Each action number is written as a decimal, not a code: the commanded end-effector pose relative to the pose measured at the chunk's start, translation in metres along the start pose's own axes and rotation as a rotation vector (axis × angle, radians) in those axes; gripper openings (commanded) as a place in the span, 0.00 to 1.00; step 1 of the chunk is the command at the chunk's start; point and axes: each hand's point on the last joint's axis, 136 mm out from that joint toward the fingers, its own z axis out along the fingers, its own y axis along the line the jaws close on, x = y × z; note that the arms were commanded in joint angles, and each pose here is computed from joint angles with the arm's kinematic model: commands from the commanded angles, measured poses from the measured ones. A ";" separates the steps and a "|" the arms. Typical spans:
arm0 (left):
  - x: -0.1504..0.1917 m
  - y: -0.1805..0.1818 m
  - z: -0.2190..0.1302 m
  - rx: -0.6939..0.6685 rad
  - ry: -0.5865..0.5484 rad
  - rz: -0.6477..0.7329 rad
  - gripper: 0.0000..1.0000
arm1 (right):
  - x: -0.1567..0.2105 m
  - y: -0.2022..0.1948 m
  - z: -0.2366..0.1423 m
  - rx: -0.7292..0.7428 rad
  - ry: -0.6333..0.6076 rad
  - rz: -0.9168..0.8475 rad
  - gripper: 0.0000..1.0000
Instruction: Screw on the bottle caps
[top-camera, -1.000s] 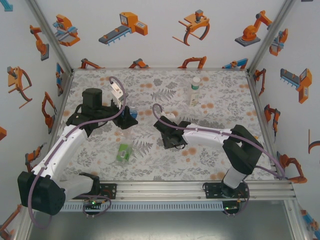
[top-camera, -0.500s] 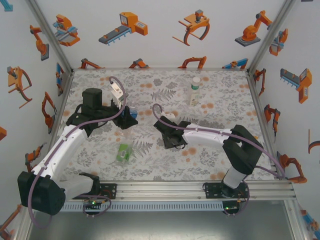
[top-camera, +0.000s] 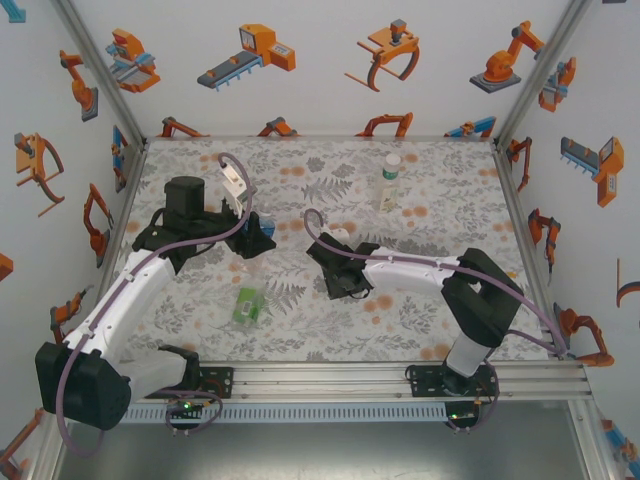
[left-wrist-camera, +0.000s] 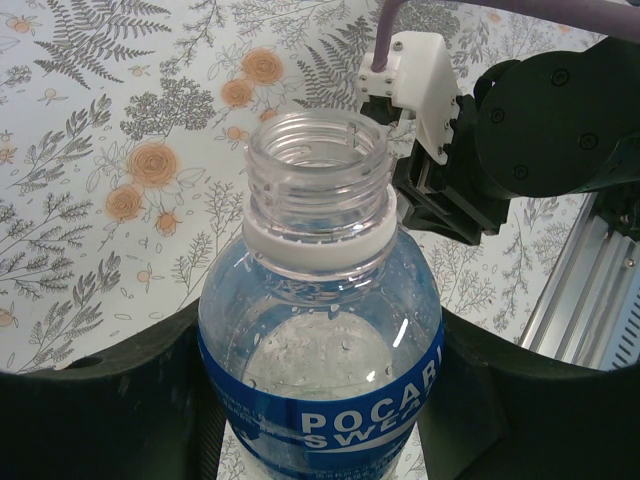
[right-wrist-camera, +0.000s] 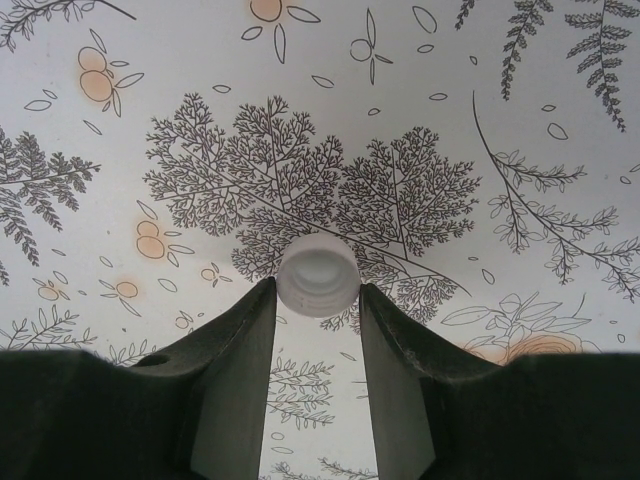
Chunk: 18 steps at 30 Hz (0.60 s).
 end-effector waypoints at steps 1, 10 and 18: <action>-0.006 -0.003 0.000 0.012 -0.009 0.017 0.03 | -0.001 0.004 0.003 -0.001 -0.001 -0.002 0.39; -0.005 -0.003 0.000 0.012 -0.005 0.014 0.03 | -0.014 0.003 -0.012 0.008 -0.035 -0.008 0.40; -0.005 -0.003 0.000 0.012 -0.006 0.015 0.03 | -0.017 0.004 -0.015 0.000 -0.045 -0.010 0.40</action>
